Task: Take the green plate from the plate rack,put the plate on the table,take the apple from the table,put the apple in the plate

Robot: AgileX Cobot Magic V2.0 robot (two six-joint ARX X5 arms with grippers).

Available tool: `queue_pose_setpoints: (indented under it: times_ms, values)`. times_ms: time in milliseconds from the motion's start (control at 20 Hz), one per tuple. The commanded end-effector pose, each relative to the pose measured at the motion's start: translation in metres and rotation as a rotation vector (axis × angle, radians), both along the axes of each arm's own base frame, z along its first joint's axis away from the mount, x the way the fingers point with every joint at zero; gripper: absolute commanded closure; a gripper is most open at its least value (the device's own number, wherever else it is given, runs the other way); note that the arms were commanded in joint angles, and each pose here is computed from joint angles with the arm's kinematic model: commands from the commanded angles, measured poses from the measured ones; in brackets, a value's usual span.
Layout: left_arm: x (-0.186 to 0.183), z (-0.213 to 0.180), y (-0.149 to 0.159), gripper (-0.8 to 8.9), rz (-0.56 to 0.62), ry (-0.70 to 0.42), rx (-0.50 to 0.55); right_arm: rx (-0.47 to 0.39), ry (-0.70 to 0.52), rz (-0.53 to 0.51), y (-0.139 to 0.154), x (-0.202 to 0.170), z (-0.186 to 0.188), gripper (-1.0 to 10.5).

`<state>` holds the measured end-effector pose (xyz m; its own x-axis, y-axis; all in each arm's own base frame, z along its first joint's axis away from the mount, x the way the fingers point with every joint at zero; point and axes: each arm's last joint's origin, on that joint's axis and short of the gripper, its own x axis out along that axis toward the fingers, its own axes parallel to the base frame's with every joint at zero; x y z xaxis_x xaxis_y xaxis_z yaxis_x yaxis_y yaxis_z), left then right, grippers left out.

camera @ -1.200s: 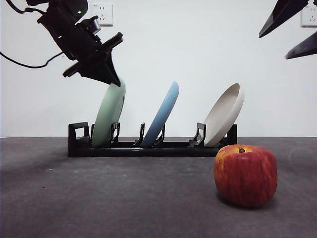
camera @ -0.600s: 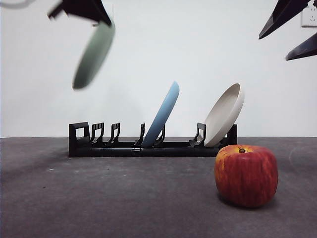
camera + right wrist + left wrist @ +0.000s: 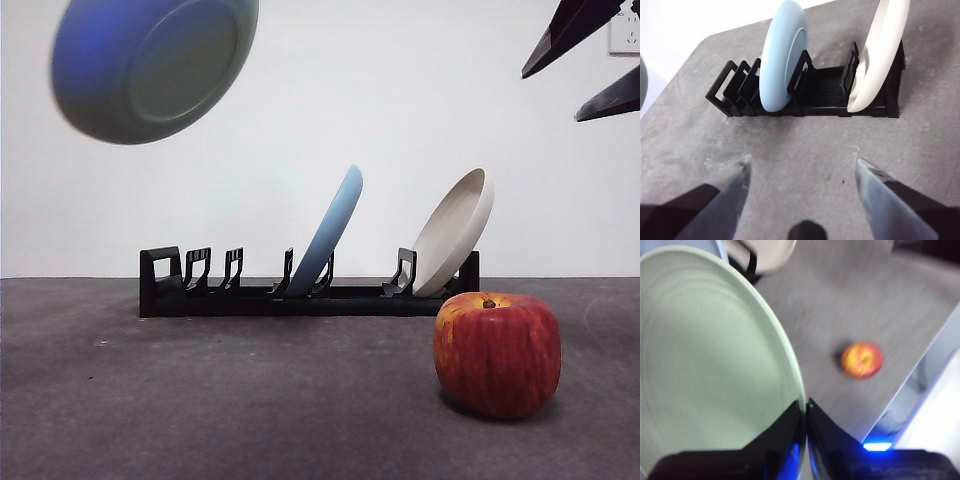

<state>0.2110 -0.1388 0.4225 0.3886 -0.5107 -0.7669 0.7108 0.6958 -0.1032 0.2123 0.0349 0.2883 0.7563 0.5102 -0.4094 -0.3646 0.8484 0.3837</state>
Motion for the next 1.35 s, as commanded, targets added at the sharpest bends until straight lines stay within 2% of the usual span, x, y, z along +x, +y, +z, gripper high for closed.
queue_pose_setpoints:
  times_ms: [50,250,600,900,1100,1150,1200,1300,1350]
  values:
    - [-0.016,-0.003,-0.021,8.26,-0.025,-0.057,0.099,-0.007,-0.01,0.002,0.0,0.0,0.001,6.0]
    - [-0.032,-0.032,-0.055,8.26,-0.074,-0.081,0.164,-0.007,-0.009,0.003,0.0,0.0,0.001,6.0]
    - [-0.023,-0.139,-0.085,8.26,-0.07,-0.036,0.196,-0.007,-0.009,0.003,0.0,0.0,0.001,6.0]
    - [-0.005,-0.22,-0.111,8.26,-0.122,0.065,0.333,-0.007,-0.009,0.003,0.0,0.0,0.001,6.0]
    - [-0.007,-0.253,-0.126,8.18,-0.167,0.124,0.402,-0.007,-0.009,0.003,0.0,0.0,0.001,6.0]
    - [-0.008,-0.254,-0.127,8.03,-0.171,0.126,0.405,-0.005,-0.009,0.006,0.0,0.0,0.001,6.0]
    - [-0.01,-0.253,-0.128,7.47,-0.178,0.121,0.402,-0.004,-0.005,0.009,0.0,0.0,0.001,6.0]
    - [-0.009,-0.253,-0.129,4.98,-0.177,0.117,0.4,-0.006,0.011,0.009,0.0,-0.001,0.0,6.0]
    - [-0.008,-0.253,-0.128,4.47,-0.173,0.116,0.398,-0.007,0.021,0.01,0.0,-0.001,-0.001,6.0]
